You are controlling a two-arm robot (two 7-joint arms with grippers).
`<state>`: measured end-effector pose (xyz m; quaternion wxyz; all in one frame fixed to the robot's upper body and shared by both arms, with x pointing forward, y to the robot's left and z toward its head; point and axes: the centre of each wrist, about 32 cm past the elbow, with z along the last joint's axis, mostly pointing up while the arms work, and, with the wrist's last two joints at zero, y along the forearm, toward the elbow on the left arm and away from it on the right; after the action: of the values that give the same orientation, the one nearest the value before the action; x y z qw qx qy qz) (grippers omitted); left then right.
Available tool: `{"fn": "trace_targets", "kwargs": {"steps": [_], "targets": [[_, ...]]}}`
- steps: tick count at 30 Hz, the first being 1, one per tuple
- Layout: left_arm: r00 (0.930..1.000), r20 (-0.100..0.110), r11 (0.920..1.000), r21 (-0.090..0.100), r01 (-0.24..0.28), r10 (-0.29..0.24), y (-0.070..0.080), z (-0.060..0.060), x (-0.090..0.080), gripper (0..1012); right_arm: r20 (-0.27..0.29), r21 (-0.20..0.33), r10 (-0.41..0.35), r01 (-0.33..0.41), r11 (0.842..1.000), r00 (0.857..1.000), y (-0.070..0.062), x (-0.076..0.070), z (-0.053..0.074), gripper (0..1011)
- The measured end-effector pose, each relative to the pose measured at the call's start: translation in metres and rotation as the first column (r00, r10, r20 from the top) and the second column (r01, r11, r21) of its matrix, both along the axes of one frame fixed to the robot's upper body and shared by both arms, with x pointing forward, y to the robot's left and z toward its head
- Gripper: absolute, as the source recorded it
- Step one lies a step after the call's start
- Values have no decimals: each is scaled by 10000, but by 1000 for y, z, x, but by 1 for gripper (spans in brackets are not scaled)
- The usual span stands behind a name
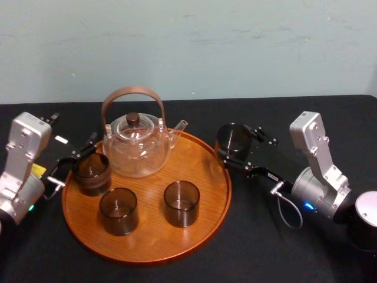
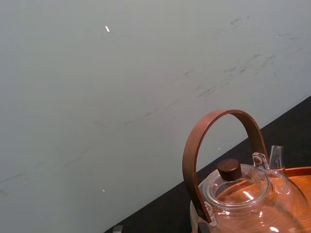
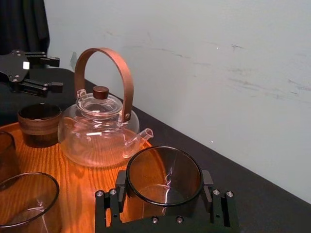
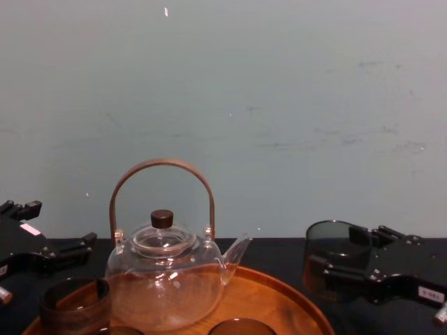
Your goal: Pick up the glass from the table and place it on the tray.
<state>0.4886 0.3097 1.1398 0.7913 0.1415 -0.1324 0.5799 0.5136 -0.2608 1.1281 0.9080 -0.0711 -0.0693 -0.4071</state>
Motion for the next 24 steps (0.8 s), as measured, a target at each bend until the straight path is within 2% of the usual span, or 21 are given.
{"fn": "trace_targets", "kwargs": {"steps": [9,24], "targets": [[10000,1,10000,0,-1,1,0,0,0,1001,49,-82,-105,105,9999,9999,-2,4,3,912],[10000,1,10000,0,-1,1,0,0,0,1002,26,-130,120,-120,9998,9999,7,15,2,912]]}}
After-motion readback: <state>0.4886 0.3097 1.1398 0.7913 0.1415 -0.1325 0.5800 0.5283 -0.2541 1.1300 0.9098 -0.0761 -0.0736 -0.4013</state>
